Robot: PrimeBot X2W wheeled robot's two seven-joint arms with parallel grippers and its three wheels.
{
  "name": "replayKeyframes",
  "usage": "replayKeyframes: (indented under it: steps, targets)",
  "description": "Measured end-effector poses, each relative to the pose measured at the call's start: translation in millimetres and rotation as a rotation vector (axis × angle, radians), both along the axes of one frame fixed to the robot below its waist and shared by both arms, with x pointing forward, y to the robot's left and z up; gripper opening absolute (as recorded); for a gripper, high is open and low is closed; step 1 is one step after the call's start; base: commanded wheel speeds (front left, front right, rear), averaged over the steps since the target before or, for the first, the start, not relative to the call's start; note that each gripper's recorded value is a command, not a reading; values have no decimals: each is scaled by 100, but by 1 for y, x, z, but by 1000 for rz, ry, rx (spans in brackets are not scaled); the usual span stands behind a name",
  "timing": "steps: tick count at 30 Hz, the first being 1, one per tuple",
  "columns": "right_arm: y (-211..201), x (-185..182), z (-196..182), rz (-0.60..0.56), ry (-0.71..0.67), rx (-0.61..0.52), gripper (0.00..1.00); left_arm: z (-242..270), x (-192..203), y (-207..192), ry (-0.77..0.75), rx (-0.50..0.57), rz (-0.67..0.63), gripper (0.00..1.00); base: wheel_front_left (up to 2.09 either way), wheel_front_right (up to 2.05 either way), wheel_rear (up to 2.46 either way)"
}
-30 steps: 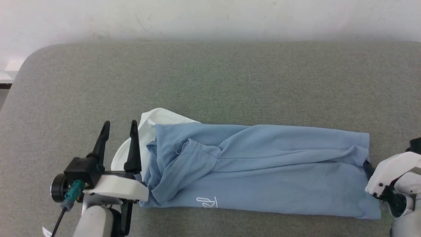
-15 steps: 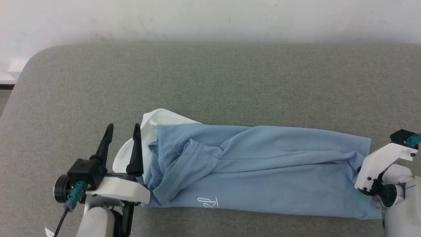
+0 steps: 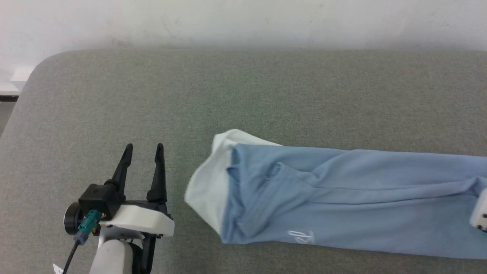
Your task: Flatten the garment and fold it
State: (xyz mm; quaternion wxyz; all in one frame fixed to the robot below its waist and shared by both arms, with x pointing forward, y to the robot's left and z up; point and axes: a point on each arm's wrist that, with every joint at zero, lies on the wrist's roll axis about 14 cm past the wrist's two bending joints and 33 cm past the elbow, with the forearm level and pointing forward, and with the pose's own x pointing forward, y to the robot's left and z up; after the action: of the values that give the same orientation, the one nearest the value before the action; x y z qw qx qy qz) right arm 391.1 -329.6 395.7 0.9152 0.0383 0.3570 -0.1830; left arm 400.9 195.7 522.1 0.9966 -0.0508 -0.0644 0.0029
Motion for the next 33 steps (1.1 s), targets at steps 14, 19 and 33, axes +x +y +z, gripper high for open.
replayKeyframes:
  steps: [14,19,33]
  targets:
    - [26,4,24,52,27,-9,0,7,-6,6,-21,3,15,100,0,0,0]
    - [81,5,60,218,-22,65,0,7,-9,8,-19,6,17,100,0,0,0]
    - [285,-4,133,901,-193,155,0,-2,-11,10,6,8,19,100,0,0,0]
